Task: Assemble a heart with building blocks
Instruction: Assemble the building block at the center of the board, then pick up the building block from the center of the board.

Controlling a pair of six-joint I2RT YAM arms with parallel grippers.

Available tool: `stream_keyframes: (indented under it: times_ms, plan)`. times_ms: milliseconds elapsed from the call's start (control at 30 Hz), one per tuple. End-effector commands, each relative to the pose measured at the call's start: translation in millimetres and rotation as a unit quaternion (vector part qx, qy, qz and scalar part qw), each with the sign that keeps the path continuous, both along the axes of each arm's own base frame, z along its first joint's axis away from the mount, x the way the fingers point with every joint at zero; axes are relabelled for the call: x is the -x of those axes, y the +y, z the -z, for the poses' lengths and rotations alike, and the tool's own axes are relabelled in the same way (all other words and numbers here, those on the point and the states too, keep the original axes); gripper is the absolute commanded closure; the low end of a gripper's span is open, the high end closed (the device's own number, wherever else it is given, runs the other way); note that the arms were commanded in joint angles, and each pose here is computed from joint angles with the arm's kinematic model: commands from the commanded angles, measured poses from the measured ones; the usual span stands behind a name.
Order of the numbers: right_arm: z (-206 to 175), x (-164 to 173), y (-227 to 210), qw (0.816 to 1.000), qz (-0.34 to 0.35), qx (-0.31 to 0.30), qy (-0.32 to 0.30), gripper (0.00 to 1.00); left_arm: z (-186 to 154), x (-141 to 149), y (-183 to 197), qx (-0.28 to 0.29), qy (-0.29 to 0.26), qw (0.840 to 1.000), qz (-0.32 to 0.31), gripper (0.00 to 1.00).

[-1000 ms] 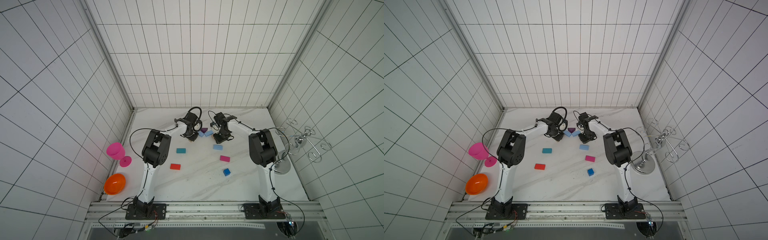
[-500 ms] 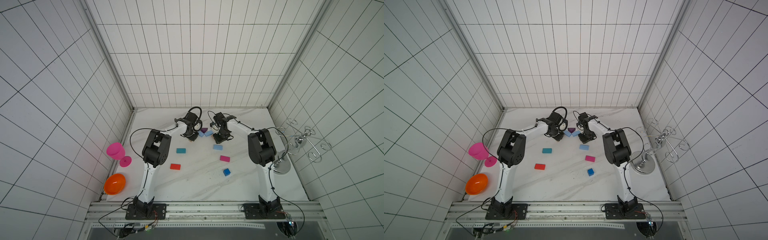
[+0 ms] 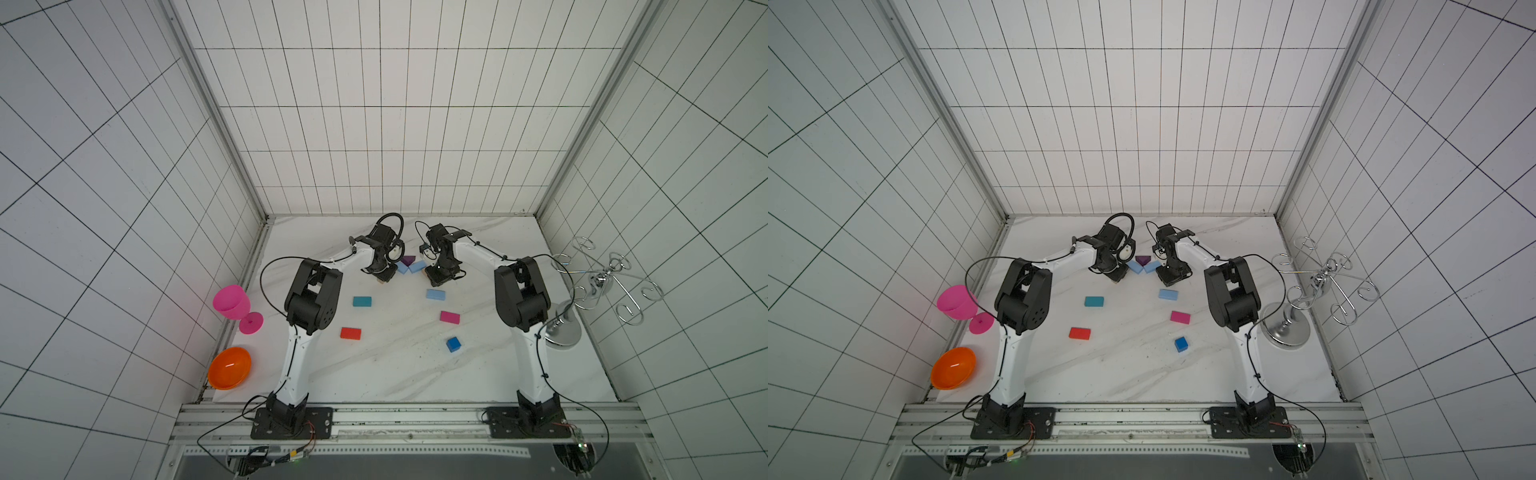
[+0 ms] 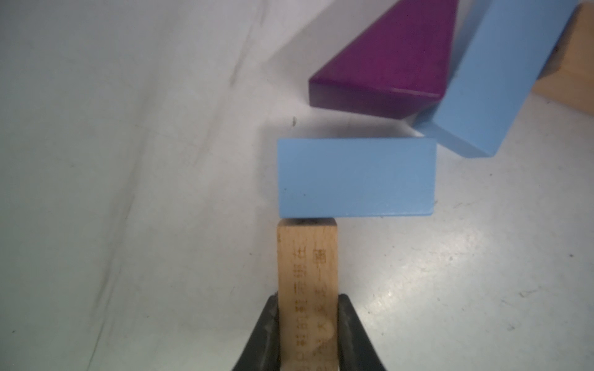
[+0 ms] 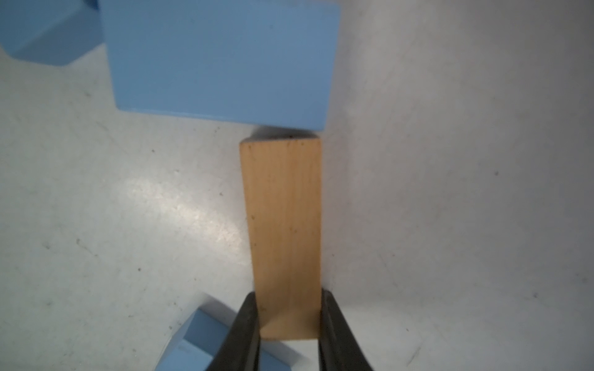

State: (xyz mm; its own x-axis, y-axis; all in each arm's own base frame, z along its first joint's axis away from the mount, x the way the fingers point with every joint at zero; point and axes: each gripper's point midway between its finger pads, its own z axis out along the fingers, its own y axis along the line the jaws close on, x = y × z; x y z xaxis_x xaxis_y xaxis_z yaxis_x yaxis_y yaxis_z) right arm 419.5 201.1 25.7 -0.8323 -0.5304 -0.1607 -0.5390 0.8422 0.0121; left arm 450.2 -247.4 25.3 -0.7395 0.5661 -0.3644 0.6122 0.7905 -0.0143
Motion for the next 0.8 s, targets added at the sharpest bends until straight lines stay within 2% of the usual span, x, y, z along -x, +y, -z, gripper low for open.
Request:
stream_keyframes:
  times_ms: [0,300,400,467,633,767]
  plan:
    - [1.8,-1.3,6.9,1.0,-0.004,-0.006,0.009,0.97,7.9,-4.1,-2.3,0.001,0.004,1.0,0.006,0.75]
    - [2.5,-0.7,7.0,1.0,-0.004,-0.006,0.011,0.97,8.5,-4.5,-2.8,0.002,0.005,1.0,0.006,0.75]
    - [3.8,1.5,6.5,1.0,-0.004,-0.005,0.015,0.93,9.3,-3.6,-1.7,0.0,0.007,1.0,0.006,0.74]
    - [5.0,2.9,5.5,1.0,-0.003,-0.003,0.018,0.86,8.6,-3.3,-1.6,-0.001,0.006,1.0,0.006,0.7]
    - [7.2,7.4,3.5,1.0,0.0,-0.001,0.025,0.66,8.3,-1.0,-1.0,-0.002,0.007,1.0,0.008,0.48]
    - [6.8,9.1,2.2,1.0,0.003,-0.001,0.027,0.39,7.1,0.3,0.9,-0.003,0.007,1.0,0.006,0.31]
